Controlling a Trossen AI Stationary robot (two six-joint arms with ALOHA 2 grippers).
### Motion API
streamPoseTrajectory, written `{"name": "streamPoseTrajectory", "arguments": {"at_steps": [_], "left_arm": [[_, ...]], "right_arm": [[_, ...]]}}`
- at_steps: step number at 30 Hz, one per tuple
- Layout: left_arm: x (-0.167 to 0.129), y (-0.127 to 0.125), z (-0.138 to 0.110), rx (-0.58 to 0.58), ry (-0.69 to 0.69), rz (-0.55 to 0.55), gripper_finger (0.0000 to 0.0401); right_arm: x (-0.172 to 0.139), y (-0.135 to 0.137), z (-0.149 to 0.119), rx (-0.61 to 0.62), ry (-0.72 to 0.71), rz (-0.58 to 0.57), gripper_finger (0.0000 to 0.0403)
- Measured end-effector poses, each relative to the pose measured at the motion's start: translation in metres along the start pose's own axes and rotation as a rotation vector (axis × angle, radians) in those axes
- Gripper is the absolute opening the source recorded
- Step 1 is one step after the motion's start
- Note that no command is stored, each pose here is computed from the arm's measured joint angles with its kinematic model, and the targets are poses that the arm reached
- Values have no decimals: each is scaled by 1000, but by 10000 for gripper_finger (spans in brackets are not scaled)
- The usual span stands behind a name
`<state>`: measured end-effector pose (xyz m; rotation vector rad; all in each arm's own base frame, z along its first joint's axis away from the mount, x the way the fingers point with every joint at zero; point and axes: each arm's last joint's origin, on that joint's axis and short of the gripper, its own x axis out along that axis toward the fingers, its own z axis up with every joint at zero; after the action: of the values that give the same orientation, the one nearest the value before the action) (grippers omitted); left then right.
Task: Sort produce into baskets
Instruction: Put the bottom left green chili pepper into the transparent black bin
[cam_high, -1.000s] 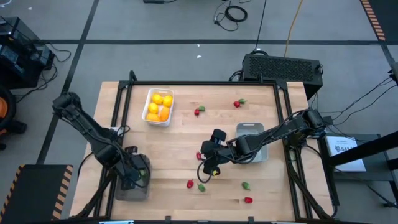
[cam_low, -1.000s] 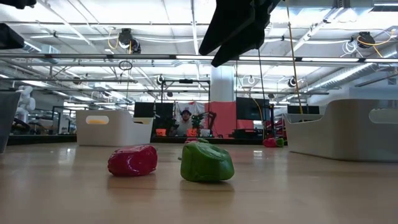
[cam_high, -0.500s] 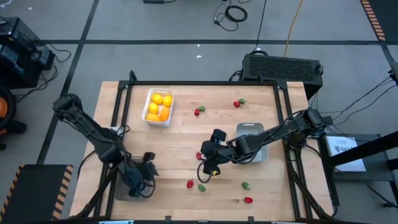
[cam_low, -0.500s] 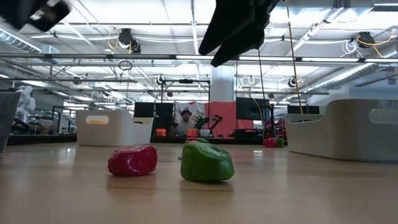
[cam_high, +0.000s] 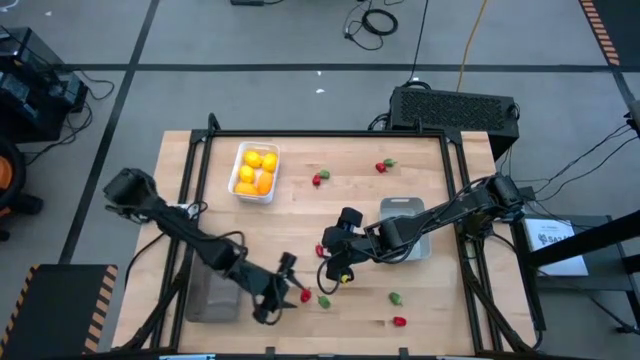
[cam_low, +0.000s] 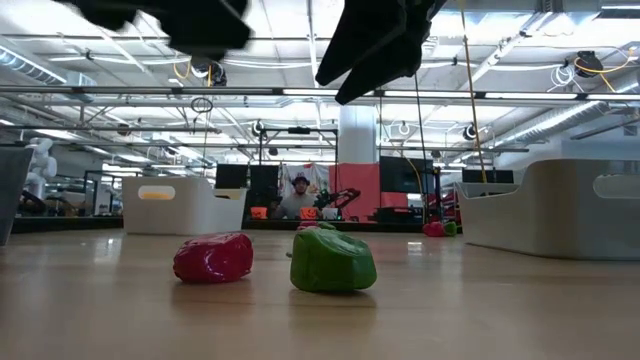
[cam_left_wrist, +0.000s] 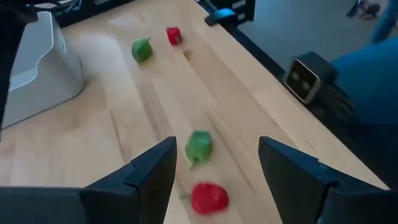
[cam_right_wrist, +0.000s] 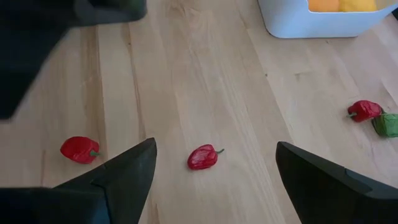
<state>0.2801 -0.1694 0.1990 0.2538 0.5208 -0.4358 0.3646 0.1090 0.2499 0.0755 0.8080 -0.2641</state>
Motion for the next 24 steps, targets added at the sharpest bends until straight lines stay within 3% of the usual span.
{"name": "streamPoseTrajectory", "arguments": {"at_steps": [12,19,24], "left_arm": [[49,20,-26,-47,-33,-7,235],[75,18,-45,22,-20,-15,235],[97,23,-50,9,8,-97,235]], "right_arm": [[0,-1,-4,-38,34,-13,320],[-1,-2,-7,-24,62,-26,320],[-1,-4,-13,-7,137,-19,320]]}}
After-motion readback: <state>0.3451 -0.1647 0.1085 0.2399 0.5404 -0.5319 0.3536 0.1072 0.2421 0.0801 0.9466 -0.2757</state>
